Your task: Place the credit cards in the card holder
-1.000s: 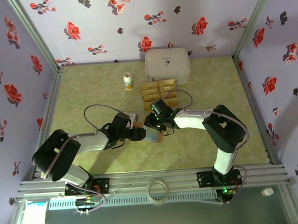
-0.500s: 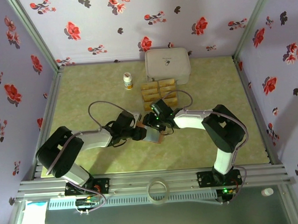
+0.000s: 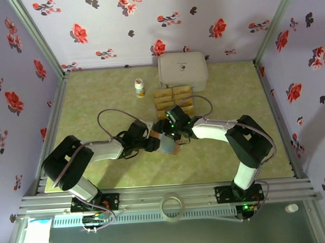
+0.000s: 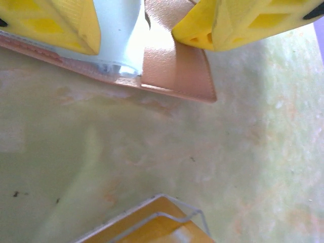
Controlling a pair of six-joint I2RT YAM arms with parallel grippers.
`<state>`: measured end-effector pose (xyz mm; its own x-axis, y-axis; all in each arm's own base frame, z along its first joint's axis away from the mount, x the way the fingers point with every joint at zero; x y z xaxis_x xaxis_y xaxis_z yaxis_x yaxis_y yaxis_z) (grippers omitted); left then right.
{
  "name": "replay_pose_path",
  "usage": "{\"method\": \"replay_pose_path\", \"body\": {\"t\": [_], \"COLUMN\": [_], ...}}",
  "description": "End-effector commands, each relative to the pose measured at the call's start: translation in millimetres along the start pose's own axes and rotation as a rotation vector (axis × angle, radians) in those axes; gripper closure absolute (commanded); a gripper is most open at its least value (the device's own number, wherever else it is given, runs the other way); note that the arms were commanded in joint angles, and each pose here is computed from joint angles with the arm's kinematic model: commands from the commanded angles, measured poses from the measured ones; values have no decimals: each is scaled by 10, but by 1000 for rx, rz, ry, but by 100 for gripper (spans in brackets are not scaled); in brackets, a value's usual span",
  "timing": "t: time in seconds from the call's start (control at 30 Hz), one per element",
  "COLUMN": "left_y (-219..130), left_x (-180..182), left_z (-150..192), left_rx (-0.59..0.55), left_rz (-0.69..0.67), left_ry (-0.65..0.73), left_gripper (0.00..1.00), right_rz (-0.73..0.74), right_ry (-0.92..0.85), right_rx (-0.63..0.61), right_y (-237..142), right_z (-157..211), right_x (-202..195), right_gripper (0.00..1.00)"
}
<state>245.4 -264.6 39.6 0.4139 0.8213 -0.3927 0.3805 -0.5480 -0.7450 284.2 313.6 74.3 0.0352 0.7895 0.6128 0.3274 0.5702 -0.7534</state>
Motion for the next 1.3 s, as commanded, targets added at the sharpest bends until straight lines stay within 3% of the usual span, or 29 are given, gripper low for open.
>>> {"method": "replay_pose_path", "body": {"t": [0.0,0.37,0.73,0.97,1.27], "left_y": [97,92,-105,-293,-354], "left_x": [347,337,152,6,-134], "left_z": [654,635,343,150,13], "left_rx": [228,226,145,55,48], "left_rz": [-131,-131,-87,-37,-33], "left_ry": [-21,-23,-9,-9,18], "left_gripper": [56,56,45,38,34], "right_rz": [26,73,106,102,76], "right_ry": [8,10,-8,-1,-1], "right_rx": [-30,-48,-12,10,20], "right_y": [-115,-246,-56,54,93], "right_z": [-35,49,91,117,119], "right_x": [-56,-258,-383,-405,-347], "right_gripper": [39,39,57,57,57]}}
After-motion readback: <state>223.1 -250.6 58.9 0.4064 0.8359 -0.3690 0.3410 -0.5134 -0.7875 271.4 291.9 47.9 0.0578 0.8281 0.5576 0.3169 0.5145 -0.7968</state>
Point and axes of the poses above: each hand's point on the last joint's axis, 136 mm out from that joint toward the fingers, its own y axis out along the fingers, its own x axis along the line the jaws close on, z = x × y, the point moved 2 cm from there along -y, back along the fingers, and after that the axes turned 4 degrees about -y, right-handed, at the moved point
